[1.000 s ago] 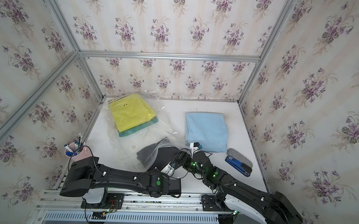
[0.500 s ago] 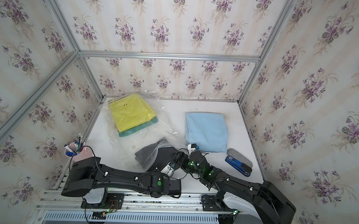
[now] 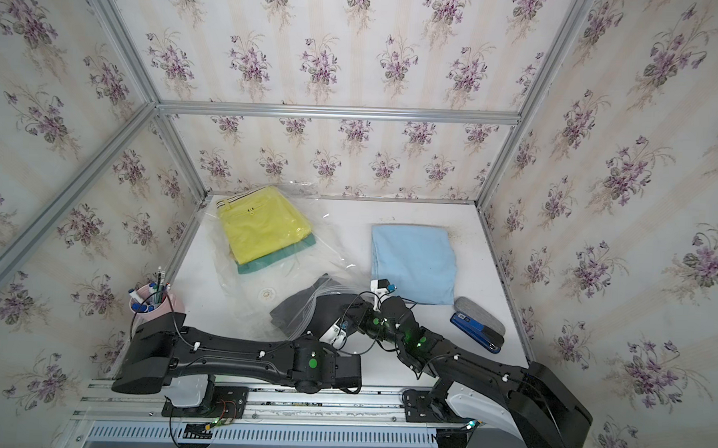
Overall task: Take the trousers out of the vacuum bag
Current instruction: Take out the trousers from the vacuum bag.
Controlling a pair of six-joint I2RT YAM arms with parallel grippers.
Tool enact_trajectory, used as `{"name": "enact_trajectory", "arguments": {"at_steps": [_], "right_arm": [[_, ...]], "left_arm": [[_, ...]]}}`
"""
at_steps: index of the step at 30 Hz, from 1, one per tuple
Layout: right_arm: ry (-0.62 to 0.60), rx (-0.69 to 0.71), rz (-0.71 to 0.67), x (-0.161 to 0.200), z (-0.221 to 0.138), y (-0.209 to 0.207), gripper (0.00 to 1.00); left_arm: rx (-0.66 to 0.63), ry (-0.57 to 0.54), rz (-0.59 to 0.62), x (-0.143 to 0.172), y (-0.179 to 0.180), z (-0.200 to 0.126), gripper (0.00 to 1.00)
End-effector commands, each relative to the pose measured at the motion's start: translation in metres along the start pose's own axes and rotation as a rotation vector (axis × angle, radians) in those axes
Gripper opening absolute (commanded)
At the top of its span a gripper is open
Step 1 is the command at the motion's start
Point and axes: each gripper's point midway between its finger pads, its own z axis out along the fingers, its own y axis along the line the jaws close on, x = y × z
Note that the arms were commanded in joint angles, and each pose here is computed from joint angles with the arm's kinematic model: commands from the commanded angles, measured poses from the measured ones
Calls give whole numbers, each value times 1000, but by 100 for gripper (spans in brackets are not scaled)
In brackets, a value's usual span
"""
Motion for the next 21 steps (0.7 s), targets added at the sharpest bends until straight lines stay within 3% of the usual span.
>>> {"name": "enact_trajectory", "arguments": {"at_steps": [1,14,21], "right_arm": [[58,-73,-69,9,-4,24,0],[36,-130,-228,1,-53,86,0],[50,-131,-361,-1,-81,123,0]], "left_arm": [[6,-141,-14,-34,0,-20,6],[22,-259,47,-76,-3,-93,6],[108,-322,89,-106,-15,-135,6]]}}
